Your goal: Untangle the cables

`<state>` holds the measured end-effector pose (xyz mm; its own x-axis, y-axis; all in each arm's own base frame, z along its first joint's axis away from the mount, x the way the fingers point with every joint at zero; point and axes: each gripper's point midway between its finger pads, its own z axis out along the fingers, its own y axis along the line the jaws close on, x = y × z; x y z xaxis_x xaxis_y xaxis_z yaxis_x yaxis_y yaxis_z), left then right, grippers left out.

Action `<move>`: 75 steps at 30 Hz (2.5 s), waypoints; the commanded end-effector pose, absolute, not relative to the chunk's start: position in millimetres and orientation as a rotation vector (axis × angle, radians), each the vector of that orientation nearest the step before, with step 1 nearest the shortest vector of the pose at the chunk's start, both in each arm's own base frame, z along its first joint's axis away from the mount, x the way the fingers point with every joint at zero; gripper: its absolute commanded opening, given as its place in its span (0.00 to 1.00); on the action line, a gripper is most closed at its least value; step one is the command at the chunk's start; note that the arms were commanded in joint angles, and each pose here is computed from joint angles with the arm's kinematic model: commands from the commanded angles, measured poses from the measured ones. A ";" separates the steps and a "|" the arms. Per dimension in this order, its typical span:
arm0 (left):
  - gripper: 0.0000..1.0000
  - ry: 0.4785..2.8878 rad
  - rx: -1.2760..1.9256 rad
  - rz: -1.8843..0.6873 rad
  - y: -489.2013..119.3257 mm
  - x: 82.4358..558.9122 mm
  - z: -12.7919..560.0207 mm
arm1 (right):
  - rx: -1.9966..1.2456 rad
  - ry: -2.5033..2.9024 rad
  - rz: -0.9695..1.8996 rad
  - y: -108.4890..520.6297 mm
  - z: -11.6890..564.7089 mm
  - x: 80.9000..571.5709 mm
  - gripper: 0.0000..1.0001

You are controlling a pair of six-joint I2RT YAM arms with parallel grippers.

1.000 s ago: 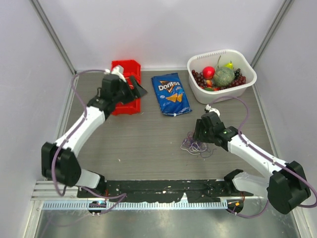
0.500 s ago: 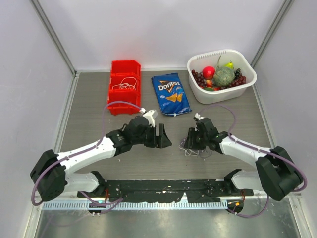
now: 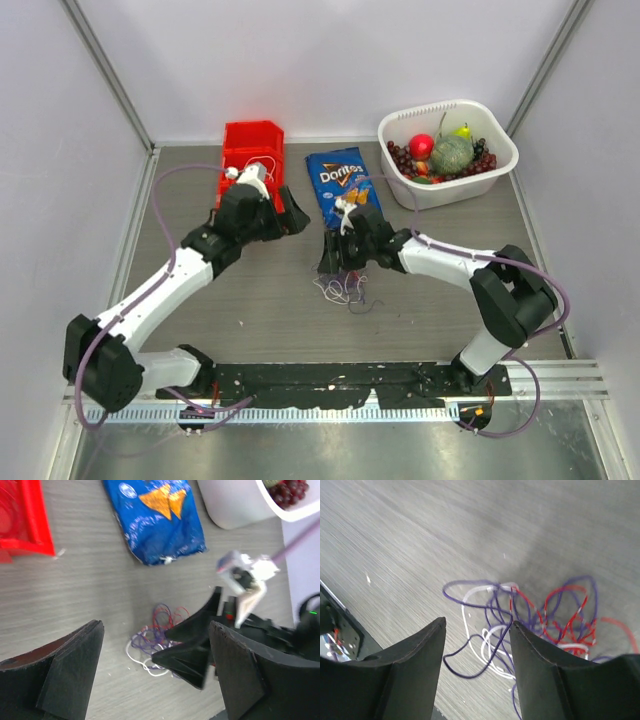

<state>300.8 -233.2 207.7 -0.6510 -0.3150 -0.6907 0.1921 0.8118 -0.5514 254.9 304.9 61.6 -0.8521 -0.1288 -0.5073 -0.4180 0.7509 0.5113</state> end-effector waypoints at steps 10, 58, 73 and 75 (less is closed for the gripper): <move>0.80 2.606 0.293 -0.666 -245.1 304.2 179.0 | -0.462 2.604 0.492 240.9 94.1 288.0 0.59; 0.00 2.228 0.457 -0.058 -214.3 366.3 263.2 | -0.224 2.617 -0.156 138.3 57.6 287.0 0.01; 0.00 1.498 0.055 -0.181 -160.9 352.8 538.6 | -0.087 2.667 -0.192 102.9 47.4 282.8 0.01; 0.00 1.457 0.037 -0.168 -157.0 354.3 554.0 | -0.086 2.666 -0.178 103.6 48.9 284.4 0.01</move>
<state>356.8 -178.0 488.9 -0.0862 -0.0130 -0.9962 0.2061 0.9781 -0.0306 277.7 106.1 37.3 -0.9058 -0.1265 -0.4044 -0.0677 0.9853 -0.1566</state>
